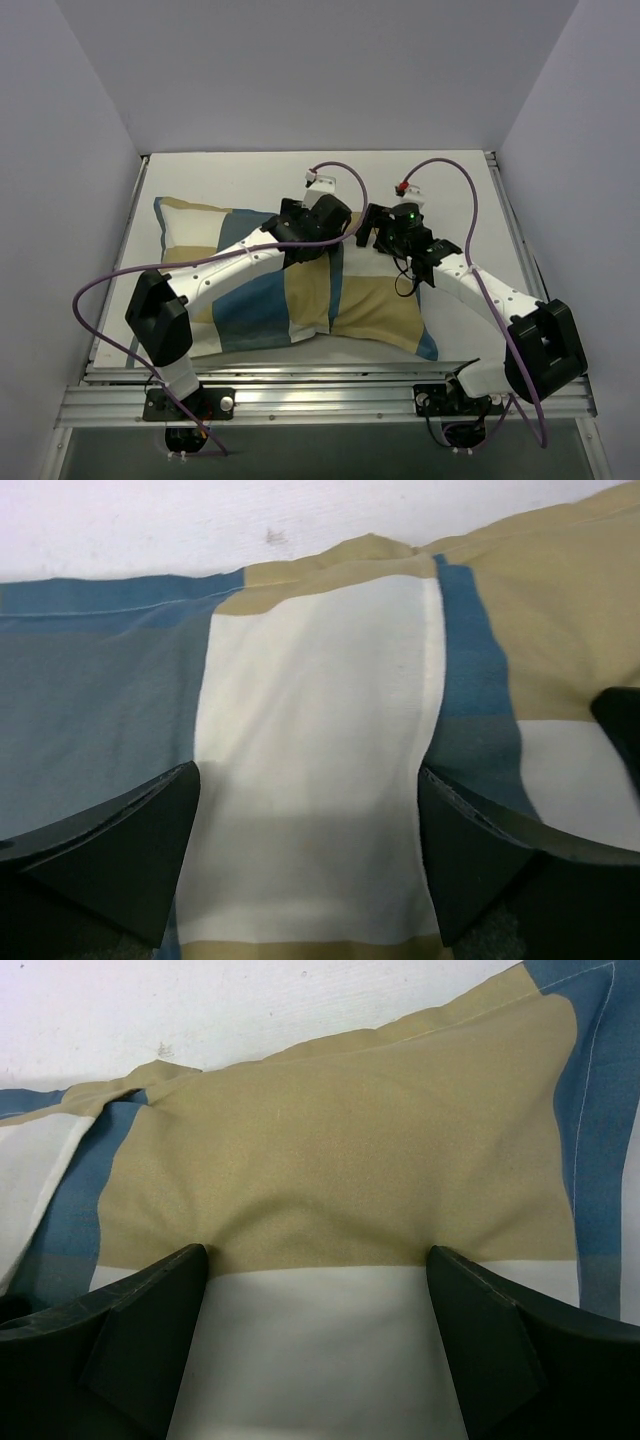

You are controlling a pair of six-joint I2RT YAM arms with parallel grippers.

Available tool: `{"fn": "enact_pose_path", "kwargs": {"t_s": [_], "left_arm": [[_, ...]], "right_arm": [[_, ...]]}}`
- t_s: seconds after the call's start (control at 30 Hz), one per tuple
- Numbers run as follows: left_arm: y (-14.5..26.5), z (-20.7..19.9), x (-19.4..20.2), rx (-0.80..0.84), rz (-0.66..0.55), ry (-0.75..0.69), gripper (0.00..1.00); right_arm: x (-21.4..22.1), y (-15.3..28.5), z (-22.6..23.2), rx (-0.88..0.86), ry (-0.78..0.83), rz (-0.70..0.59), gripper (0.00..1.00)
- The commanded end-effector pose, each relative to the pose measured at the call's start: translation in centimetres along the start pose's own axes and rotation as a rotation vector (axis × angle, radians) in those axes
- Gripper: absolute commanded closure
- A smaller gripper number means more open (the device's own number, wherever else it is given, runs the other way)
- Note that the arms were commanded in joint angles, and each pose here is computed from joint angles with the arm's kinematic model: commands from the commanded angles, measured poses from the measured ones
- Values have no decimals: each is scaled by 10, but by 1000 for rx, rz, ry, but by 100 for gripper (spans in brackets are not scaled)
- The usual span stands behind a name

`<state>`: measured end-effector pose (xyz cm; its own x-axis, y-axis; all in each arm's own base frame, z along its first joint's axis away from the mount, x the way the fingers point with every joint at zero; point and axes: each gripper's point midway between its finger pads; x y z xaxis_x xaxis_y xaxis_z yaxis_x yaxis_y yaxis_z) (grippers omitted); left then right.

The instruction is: Remove the pillowcase from the pillow

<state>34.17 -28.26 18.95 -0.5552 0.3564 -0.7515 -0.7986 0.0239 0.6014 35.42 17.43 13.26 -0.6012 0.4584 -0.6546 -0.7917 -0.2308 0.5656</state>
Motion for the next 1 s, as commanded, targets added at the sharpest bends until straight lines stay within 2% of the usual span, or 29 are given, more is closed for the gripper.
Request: {"fn": "enact_pose_path", "kwargs": {"t_s": [0.0,0.4,0.63,0.83,0.97], "left_arm": [[7,35,15,-142,25,3,7],[24,86,39,-231,57,72,11],[22,90,70,-151,99,158,21],[12,55,101,2,142,221,32],[9,43,117,33,166,256,33]], "right_arm": [[41,4,-38,105,41,127,14],[75,0,-74,205,50,206,14],[84,0,-82,215,38,236,15],[58,9,-59,203,119,187,16],[32,27,-2,110,208,113,15]]}}
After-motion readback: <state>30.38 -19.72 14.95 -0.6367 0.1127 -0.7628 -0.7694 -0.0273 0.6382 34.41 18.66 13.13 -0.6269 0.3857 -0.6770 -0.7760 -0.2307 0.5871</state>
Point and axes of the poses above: each gripper's point midway between its finger pads, its own y axis back along the fingers, its own z axis along the line the jaws close on, x = y × z, and after that the axes turned 12 degrees about -y, right-handed
